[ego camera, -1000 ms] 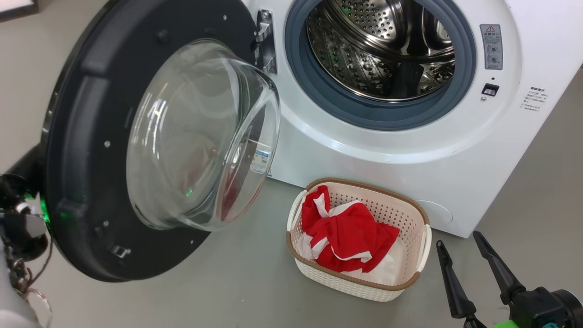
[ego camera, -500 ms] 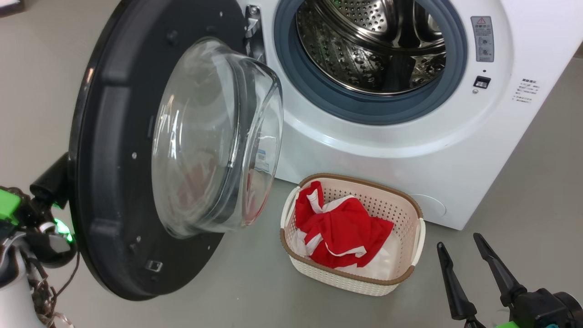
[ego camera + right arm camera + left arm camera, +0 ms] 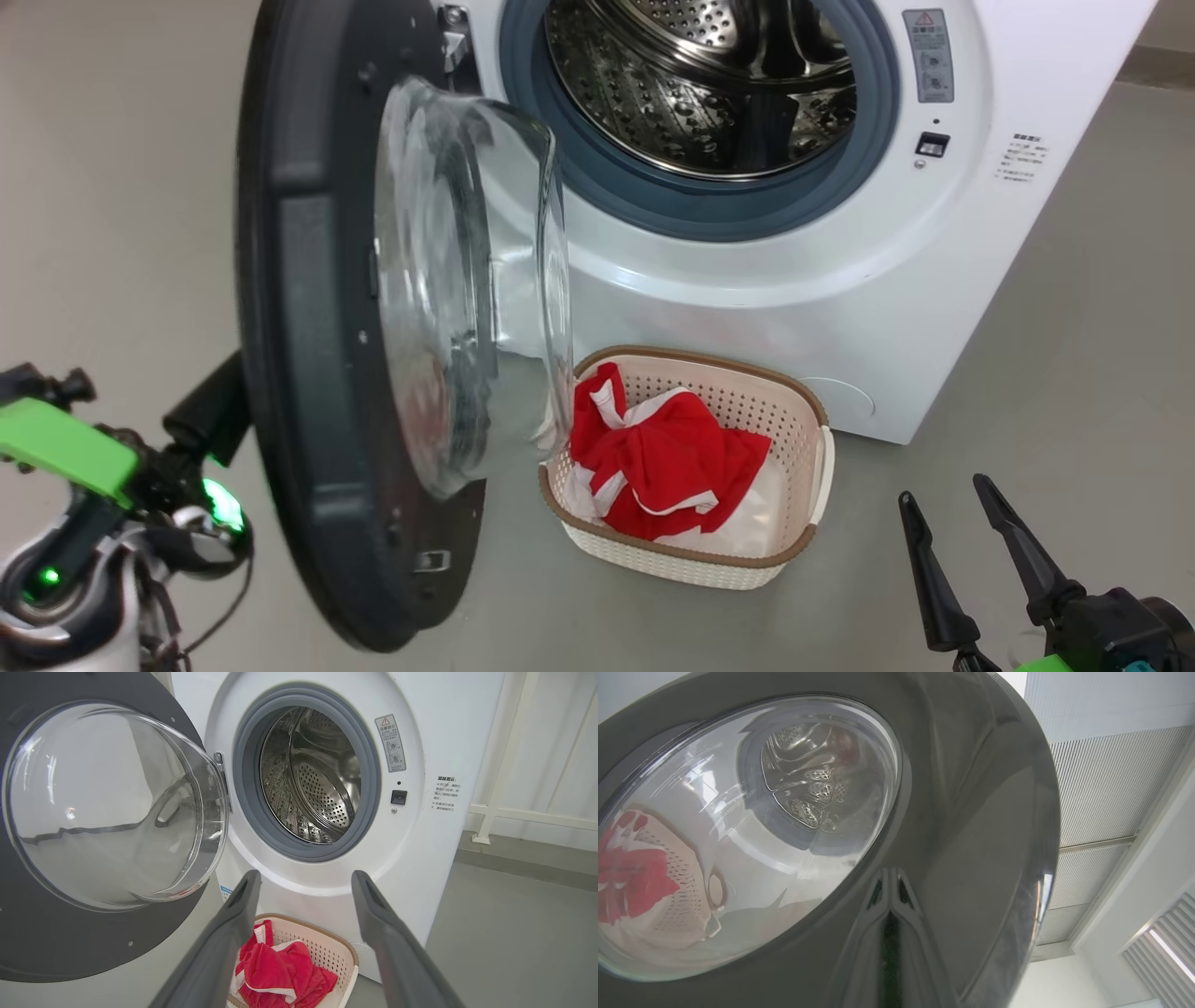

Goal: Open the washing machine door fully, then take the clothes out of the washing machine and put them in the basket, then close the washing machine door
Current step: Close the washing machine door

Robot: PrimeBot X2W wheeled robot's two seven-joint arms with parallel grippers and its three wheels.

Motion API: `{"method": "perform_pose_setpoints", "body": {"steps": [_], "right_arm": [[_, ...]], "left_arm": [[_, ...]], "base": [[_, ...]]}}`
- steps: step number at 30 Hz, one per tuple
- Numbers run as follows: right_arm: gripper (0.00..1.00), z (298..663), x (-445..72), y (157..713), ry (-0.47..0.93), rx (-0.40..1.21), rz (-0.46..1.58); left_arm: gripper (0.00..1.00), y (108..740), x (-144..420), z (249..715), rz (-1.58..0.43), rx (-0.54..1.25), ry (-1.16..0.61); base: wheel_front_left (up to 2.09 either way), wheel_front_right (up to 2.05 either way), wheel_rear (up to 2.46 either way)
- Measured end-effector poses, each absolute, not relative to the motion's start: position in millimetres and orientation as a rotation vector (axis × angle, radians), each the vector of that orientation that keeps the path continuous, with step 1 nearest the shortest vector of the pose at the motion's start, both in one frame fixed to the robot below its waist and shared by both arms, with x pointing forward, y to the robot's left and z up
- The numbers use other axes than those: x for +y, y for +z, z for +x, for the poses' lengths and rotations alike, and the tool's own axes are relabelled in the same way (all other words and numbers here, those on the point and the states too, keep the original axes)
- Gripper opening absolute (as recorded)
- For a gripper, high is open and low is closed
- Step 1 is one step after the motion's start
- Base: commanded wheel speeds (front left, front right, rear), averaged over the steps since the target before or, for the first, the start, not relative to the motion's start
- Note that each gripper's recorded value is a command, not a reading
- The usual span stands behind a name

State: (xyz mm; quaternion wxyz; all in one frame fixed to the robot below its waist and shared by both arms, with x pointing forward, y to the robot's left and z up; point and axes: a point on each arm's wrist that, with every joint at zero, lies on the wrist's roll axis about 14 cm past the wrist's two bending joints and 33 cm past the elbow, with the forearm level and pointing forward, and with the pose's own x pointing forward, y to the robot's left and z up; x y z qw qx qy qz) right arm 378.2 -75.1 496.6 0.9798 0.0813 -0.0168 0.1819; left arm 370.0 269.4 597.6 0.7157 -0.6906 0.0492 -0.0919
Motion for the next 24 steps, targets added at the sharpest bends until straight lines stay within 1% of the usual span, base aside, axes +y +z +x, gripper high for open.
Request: {"method": "perform_pose_setpoints", "body": {"steps": [8,15,24], "right_arm": [[1.0,379.3,-89.3,497.9,0.32,-0.042,0.173],[1.0,378.2,-98.9,497.0,0.291,-0.041,0.173],[1.0,375.2,-115.4,491.7,0.238,-0.028,0.182]], "left_arm": [[0.0,598.4,226.9,379.3,-1.499,0.167,-0.281],[0.0,595.1,210.5,387.7,-1.525,0.178,-0.298],[0.0,582.2,183.8,403.6,-1.553,0.237,-0.314]], "base": [[0.0,0.0,0.0],[0.0,0.0,0.0],[0.0,0.0,0.0]]}}
